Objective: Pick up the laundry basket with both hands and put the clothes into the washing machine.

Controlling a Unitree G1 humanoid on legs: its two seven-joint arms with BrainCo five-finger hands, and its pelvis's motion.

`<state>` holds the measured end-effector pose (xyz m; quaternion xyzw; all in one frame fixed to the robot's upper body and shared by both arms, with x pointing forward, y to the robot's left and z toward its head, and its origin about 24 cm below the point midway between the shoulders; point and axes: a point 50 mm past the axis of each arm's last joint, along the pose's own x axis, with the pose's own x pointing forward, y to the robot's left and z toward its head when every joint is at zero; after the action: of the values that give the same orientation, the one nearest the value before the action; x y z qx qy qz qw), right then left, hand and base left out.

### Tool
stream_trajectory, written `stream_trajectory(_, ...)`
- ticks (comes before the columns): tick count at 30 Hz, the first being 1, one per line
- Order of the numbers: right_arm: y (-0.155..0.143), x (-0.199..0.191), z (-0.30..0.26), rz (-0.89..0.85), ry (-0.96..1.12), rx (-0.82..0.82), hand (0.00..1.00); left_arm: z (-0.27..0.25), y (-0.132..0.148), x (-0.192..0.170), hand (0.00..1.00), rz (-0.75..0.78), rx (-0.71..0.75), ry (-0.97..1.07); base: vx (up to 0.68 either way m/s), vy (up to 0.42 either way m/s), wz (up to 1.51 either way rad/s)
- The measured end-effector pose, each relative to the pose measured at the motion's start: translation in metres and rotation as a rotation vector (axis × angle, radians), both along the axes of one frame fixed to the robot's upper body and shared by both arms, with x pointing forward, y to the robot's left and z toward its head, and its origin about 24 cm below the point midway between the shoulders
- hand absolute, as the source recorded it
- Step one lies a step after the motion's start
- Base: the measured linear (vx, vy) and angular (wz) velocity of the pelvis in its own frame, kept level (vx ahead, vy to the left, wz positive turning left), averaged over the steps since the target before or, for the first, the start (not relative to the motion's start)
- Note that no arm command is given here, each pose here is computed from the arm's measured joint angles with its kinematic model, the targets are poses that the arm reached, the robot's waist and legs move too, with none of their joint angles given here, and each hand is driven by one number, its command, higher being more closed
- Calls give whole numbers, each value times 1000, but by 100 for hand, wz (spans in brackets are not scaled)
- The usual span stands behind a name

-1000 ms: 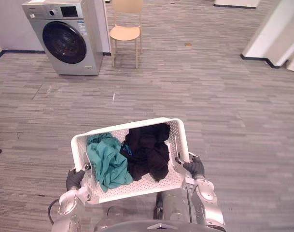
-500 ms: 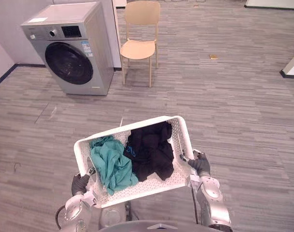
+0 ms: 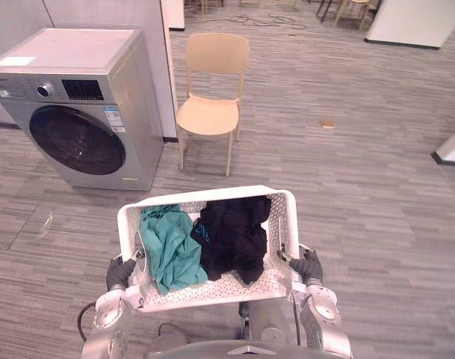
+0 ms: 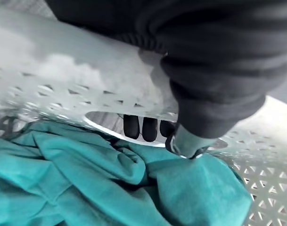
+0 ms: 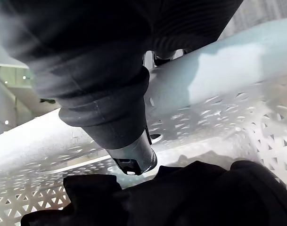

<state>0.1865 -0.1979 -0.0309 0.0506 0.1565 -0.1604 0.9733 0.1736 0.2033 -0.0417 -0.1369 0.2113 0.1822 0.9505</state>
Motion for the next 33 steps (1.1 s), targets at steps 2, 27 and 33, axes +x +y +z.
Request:
stream_trajectory(2, 0, -1, -1, 1, 7, 1, 100, -2, 0, -3, 100, 6, -3, 10, 787, -234, 16)
stream_trajectory(27, 11, 25, -1, 21, 0, 62, 100, -12, 15, -5, 100, 32, 9, 62, 649, 135, -35)
stream_trajectory(33, 18, 45, 17, 70, -84, 57, 100, 11, 26, 12, 100, 38, 53, -50, 179, -5, -3)
